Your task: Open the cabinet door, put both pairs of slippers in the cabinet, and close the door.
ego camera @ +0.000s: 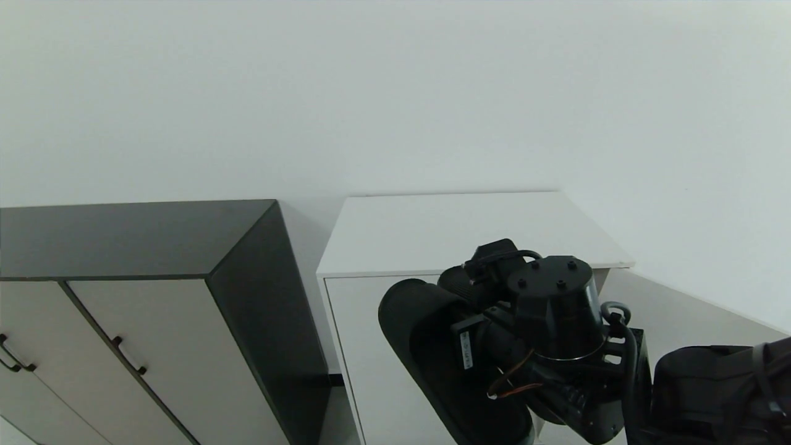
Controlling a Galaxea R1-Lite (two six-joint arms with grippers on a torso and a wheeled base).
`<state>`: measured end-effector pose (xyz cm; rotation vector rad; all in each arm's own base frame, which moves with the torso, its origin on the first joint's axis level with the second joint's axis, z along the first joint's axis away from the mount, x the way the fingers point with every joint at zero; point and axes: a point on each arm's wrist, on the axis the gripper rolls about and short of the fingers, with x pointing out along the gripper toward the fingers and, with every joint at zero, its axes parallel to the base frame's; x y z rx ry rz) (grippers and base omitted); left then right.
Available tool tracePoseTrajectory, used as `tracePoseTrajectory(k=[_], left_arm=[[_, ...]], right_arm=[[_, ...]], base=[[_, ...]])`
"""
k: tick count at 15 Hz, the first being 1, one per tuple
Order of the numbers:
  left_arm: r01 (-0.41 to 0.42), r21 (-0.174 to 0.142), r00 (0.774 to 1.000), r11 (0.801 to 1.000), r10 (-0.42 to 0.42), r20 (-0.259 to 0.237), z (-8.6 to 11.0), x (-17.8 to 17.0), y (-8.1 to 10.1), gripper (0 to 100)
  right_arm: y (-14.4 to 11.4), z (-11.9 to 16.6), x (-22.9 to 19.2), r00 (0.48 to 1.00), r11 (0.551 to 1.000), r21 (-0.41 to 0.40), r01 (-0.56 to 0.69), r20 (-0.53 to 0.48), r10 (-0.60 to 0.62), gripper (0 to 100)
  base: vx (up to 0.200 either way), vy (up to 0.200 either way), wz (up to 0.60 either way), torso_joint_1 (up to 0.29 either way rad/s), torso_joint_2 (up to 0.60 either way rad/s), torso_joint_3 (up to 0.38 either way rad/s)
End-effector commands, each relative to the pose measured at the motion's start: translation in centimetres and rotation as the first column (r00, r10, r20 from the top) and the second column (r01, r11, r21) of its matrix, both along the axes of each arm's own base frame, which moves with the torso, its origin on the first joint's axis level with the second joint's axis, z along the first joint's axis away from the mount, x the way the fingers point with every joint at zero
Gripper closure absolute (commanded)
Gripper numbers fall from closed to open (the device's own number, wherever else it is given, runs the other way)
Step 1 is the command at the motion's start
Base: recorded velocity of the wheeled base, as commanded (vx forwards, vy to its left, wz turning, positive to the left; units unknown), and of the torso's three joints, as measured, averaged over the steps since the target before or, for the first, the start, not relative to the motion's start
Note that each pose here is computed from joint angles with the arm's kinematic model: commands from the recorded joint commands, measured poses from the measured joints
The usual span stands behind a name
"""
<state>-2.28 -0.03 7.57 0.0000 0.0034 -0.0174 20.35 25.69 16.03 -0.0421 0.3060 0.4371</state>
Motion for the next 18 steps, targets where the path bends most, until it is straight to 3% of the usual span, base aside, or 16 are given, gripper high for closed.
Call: tracePoseTrajectory(k=[1, 9, 18], left_arm=[[0.001, 0.0, 1.0, 1.0, -0.001, 0.0, 0.0, 0.0, 0.0, 100], [0.001, 0.0, 1.0, 1.0, -0.001, -0.001, 0.0, 0.01, 0.0, 100], [0.001, -0.003, 1.0, 1.0, -0.001, -0.001, 0.0, 0.01, 0.0, 100]], right_arm=[[0.15, -0.19, 0.01, 1.0, 1.0, -0.004, -0.002, -0.002, 0.002, 100], [0.12, -0.16, 0.05, 1.0, 1.0, 0.001, -0.001, 0.001, 0.001, 100], [0.0, -0.31, 0.03, 1.0, 1.0, 0.005, 0.001, 0.004, -0.001, 100]], base=[[0.0, -0.2, 0.0, 0.012, 0.0, -0.002], [0.0, -0.2, 0.0, 0.002, 0.0, 0.002], [0.0, 0.0, 0.0, 0.0, 0.0, 0.0]])
